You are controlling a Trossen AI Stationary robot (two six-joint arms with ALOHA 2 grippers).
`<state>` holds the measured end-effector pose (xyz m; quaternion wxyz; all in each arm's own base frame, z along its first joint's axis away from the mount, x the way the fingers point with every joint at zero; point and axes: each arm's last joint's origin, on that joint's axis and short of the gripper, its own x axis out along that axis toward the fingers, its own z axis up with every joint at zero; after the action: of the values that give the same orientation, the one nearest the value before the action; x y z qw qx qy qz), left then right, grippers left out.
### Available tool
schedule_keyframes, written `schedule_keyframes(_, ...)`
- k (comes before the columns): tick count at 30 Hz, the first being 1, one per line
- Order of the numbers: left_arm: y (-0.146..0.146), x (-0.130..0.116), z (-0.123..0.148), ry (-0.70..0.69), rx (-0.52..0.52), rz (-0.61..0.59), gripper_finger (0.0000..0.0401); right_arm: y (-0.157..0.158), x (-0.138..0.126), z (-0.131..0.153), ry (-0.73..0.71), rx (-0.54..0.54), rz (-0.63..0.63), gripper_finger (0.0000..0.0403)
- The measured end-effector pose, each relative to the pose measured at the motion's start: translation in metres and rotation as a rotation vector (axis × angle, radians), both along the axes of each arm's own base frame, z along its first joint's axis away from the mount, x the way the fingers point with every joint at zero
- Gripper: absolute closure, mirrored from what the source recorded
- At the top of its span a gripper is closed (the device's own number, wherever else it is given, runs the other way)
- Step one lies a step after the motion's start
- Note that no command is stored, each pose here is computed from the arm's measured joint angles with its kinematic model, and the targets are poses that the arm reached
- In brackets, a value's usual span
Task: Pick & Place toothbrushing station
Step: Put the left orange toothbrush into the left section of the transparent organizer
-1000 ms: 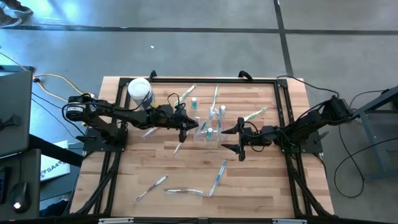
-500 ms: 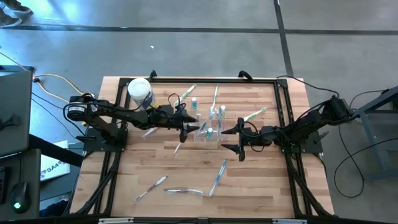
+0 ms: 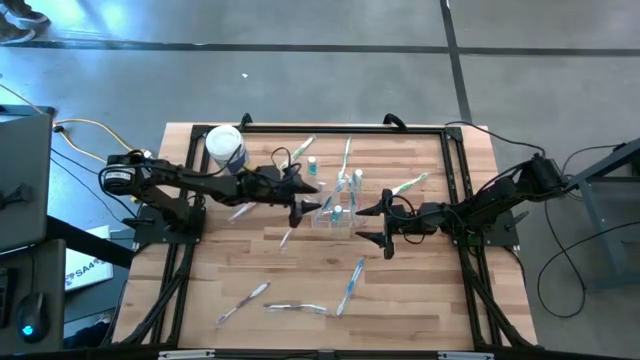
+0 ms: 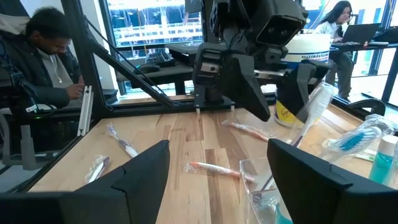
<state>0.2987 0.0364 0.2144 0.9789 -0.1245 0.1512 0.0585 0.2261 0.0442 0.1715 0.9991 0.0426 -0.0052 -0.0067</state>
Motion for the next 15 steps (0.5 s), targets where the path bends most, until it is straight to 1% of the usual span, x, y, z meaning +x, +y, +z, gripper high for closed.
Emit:
schedule_keyframes(4,0.001,0.006,0.01,0.101,0.031,-0.016,0.0159,0.0,0.0,0.0,0.0,0.0,0.0,0.014)
schedule_keyframes(9,0.001,0.012,0.029,0.21,0.021,-0.021,0.0159,0.0,0.0,0.0,0.0,0.0,0.001,0.014)
schedule_keyframes(15,0.001,0.012,0.043,0.325,0.016,-0.028,0.0159,0.0,0.0,-0.001,0.01,-0.002,0.001,0.014)
